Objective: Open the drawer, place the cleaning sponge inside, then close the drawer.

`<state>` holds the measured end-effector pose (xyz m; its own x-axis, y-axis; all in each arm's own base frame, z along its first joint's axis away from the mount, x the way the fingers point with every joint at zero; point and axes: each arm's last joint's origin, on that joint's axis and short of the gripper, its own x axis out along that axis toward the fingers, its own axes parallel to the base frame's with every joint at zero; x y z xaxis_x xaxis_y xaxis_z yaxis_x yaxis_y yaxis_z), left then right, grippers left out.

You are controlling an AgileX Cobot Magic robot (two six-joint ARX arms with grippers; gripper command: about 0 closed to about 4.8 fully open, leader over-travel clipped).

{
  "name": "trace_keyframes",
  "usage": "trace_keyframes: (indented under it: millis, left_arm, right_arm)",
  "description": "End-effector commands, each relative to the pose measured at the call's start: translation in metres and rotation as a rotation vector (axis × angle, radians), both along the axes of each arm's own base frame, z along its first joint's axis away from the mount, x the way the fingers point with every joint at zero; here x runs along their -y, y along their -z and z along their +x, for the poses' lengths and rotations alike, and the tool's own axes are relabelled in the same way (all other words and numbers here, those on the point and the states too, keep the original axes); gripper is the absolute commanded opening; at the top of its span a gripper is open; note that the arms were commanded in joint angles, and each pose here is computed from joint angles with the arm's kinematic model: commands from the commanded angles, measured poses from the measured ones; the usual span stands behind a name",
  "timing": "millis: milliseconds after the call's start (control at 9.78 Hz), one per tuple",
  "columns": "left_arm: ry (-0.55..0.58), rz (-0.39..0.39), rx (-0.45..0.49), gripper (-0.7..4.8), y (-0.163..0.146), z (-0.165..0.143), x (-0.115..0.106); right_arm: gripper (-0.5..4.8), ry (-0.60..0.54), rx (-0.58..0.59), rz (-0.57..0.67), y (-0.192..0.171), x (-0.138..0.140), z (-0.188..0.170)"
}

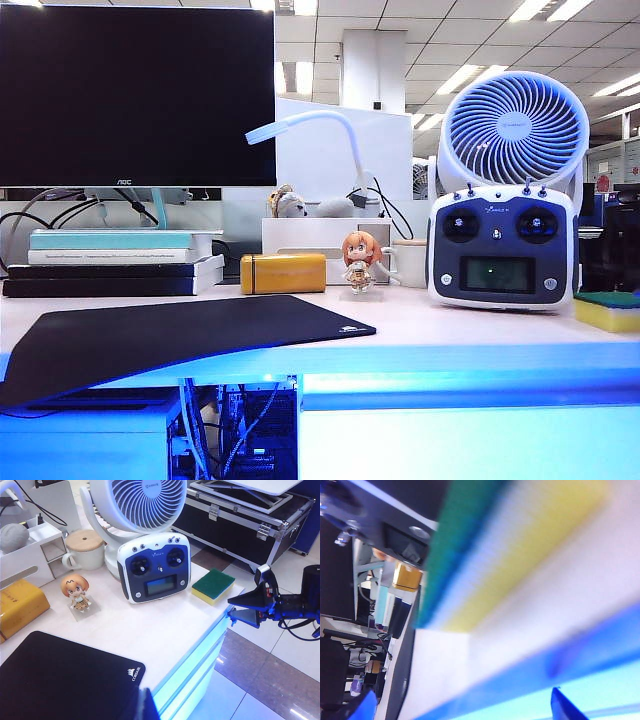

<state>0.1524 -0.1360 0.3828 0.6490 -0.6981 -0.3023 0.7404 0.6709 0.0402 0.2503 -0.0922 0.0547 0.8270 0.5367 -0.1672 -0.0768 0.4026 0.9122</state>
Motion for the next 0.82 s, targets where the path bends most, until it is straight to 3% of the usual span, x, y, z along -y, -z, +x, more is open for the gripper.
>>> trace_keyframes:
  millis: [102, 409, 818]
  left_arm:
    - [0.003, -0.009, 0.016, -0.05, -0.003, -0.0005, -0.0004]
    - [0.003, -0.009, 0.015, -0.05, -0.003, -0.0005, -0.0004]
    - [0.003, -0.007, 0.013, -0.05, -0.0026, -0.0006, -0.0005]
  right_arm:
    - [4.79, 0.017, 0.041, -0.025, 0.0045, 0.0084, 0.018]
    - [4.79, 0.045, 0.05, -0.035, 0.0025, 0.0114, 0.0257]
    - [4.79, -0.038, 0.09, -0.038, -0.0001, 0.0093, 0.0249]
